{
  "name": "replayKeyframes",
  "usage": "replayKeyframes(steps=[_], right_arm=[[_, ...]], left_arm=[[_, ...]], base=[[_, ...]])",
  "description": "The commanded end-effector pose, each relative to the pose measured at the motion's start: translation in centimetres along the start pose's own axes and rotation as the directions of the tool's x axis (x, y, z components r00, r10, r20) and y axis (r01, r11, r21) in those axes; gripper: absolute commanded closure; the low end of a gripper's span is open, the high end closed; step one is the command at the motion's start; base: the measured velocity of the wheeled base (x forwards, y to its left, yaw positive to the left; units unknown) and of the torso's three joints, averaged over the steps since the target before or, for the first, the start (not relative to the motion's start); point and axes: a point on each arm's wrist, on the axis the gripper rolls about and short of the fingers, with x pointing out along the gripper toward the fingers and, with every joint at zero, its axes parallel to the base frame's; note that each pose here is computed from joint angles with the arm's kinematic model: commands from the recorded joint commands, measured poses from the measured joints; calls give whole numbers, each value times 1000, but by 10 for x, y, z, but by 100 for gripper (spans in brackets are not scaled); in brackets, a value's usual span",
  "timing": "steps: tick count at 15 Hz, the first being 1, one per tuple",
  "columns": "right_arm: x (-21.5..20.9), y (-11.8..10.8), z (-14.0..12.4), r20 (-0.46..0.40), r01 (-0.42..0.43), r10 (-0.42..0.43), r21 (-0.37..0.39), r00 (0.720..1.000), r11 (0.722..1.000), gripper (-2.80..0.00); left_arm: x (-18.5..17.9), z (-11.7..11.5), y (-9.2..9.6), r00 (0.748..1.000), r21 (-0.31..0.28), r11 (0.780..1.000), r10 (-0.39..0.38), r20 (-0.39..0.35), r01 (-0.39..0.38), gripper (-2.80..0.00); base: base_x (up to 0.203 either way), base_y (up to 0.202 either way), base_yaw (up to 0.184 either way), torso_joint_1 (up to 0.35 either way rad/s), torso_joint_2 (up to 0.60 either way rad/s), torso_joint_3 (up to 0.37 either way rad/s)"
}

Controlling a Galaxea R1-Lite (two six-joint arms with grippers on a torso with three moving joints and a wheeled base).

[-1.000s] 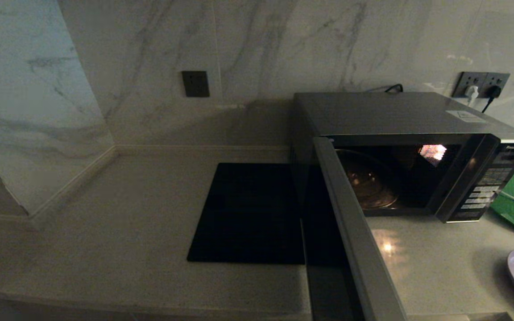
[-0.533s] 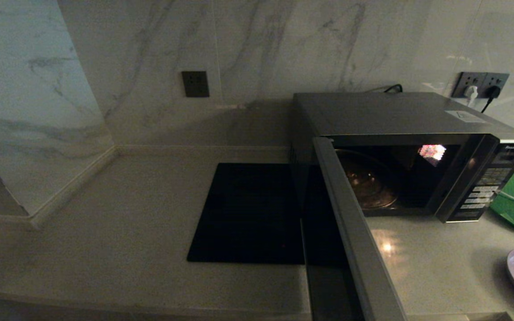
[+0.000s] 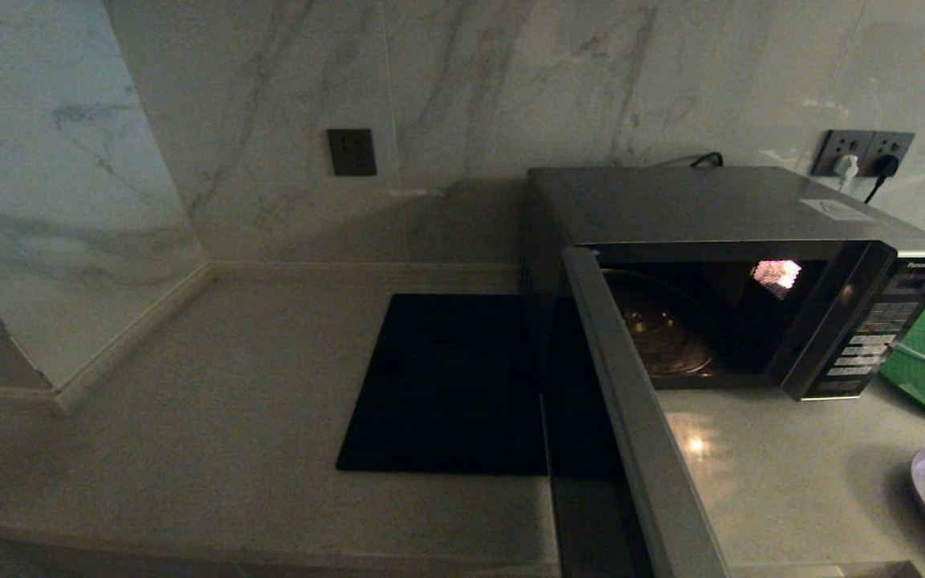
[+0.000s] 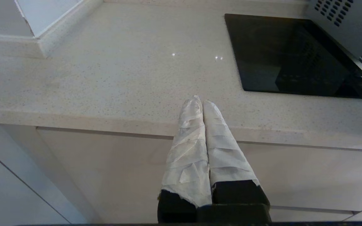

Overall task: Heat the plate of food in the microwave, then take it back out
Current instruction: Close the microwave oven

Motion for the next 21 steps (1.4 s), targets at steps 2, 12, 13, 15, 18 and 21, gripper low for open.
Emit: replayKeyframes(steps=[2,12,13,15,18,21], right_arm=[[79,13,29,-225,12,-15,-16,974,1000,0],[238,36,43,-200,167,-211,-214,957,962,0],[241,38,40,-204,165,-212,-224,956,960,0],[248,39,34,-208,199,-250,-238,946,951,0],[257,38,29,-202,263,-302,-199,931,944,0],[259,29,20,-243,345,-386,-194,890,918,0]], left_arm=[[0,0,0,1000,-1,1000,1,0,-1,0],[0,0,0,1000,-1,1000,0,0,0,0],[0,0,0,1000,-1,1000,1,1,-1,0],[0,0,0,1000,-1,1000,2,1,-2,0],[0,0,0,1000,-1,1000,1,0,-1,0],[0,0,0,1000,-1,1000,1,0,-1,0]], base=[[0,0,0,0,0,0],[0,0,0,0,0,0],[0,0,0,0,0,0],[0,0,0,0,0,0],[0,0,0,0,0,0],[0,0,0,0,0,0]])
